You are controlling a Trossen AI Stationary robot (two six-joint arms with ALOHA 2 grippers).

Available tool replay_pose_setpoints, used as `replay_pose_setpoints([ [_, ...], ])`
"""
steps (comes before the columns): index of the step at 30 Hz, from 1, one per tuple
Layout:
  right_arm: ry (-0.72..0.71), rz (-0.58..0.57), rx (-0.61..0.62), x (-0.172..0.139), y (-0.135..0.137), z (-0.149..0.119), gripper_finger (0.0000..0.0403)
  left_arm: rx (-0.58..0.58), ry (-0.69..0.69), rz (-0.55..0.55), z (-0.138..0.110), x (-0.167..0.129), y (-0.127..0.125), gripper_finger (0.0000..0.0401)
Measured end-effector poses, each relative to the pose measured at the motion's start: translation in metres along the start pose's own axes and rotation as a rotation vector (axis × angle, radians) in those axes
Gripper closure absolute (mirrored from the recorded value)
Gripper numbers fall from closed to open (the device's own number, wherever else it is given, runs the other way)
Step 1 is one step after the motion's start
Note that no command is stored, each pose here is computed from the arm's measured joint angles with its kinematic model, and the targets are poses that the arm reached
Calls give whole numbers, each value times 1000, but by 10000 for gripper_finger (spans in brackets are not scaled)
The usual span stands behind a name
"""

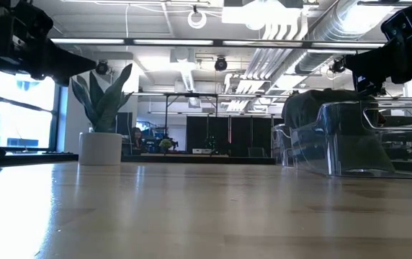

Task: Pick & Place hat
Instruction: Return to Home Position

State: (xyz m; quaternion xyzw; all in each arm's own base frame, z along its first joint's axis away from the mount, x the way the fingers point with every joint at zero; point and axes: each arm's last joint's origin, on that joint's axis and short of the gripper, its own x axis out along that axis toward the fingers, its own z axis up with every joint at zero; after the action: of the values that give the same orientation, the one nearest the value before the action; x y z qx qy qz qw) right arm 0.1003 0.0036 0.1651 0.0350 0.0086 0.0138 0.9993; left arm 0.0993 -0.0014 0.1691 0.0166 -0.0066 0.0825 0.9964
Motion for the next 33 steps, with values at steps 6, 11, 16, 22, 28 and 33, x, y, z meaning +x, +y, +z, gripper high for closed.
replay_pose_setpoints([
  [6, 0, 0, 0, 0, 0, 0, 391, 13, 2, -5, 0, 0, 0, 401],
  [11, 0, 0, 0, 0, 0, 0, 391, 12, 3, -6, 0, 0, 0, 401],
  [16, 0, 0, 0, 0, 0, 0, 391, 12, 3, -6, 0, 0, 0, 401],
  [22, -1, -1, -16, 0, 0, 0, 391, 12, 3, -6, 0, 0, 0, 401],
  [28, -1, -9, -133, 0, 0, 0, 391, 12, 3, -6, 0, 0, 0, 401],
  [33, -1, -9, -75, 0, 0, 0, 391, 12, 3, -6, 0, 0, 0, 401],
])
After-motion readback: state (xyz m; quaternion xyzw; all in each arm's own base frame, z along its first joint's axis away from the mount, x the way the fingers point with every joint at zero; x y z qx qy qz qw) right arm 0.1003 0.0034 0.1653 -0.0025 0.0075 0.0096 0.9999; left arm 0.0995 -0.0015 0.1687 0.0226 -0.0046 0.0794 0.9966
